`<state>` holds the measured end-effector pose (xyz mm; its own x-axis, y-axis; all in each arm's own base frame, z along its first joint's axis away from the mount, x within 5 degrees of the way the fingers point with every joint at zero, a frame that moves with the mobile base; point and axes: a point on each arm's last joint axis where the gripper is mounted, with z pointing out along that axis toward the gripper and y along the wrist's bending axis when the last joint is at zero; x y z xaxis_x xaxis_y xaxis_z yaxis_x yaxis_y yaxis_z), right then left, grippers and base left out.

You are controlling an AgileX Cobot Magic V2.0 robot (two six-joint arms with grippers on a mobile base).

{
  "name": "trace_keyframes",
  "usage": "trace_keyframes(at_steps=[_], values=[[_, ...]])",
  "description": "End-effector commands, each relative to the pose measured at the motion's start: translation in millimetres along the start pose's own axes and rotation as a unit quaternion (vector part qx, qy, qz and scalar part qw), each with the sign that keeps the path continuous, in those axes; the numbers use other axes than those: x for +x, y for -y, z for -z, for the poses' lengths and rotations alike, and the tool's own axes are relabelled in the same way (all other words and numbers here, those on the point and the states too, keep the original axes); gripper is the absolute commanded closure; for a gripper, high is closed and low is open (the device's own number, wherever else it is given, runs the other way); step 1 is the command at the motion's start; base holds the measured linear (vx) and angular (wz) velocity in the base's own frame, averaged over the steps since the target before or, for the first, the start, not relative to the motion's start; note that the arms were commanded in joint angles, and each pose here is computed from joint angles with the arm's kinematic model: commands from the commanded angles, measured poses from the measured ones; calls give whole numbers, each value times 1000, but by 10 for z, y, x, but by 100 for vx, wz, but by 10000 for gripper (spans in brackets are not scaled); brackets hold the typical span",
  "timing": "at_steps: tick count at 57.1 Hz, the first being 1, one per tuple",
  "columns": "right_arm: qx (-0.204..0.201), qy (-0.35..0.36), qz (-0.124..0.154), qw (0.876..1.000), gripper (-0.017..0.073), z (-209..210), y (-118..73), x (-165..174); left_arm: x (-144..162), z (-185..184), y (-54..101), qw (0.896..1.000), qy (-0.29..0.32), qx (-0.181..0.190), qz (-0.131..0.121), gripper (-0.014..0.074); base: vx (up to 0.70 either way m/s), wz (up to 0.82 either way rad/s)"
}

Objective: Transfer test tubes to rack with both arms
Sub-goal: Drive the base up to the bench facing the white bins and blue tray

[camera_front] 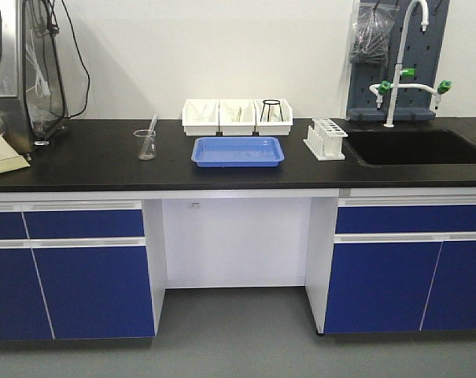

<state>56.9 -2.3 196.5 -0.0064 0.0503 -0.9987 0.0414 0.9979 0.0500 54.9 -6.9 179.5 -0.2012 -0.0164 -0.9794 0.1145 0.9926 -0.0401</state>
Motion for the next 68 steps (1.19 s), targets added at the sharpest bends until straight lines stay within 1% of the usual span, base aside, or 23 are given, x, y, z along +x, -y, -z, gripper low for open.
trace_keyframes(at_steps=[1, 48, 68], values=[[-3, 40, 3, 999, 566, 4, -4, -44, 10, -14, -1, 999, 32, 1, 5, 615, 0, 0], [-3, 40, 3, 999, 566, 4, -4, -44, 10, -14, -1, 999, 32, 1, 5, 615, 0, 1], [-3, 40, 3, 999, 566, 4, -4, -44, 10, -14, -1, 999, 32, 1, 5, 615, 10, 0]])
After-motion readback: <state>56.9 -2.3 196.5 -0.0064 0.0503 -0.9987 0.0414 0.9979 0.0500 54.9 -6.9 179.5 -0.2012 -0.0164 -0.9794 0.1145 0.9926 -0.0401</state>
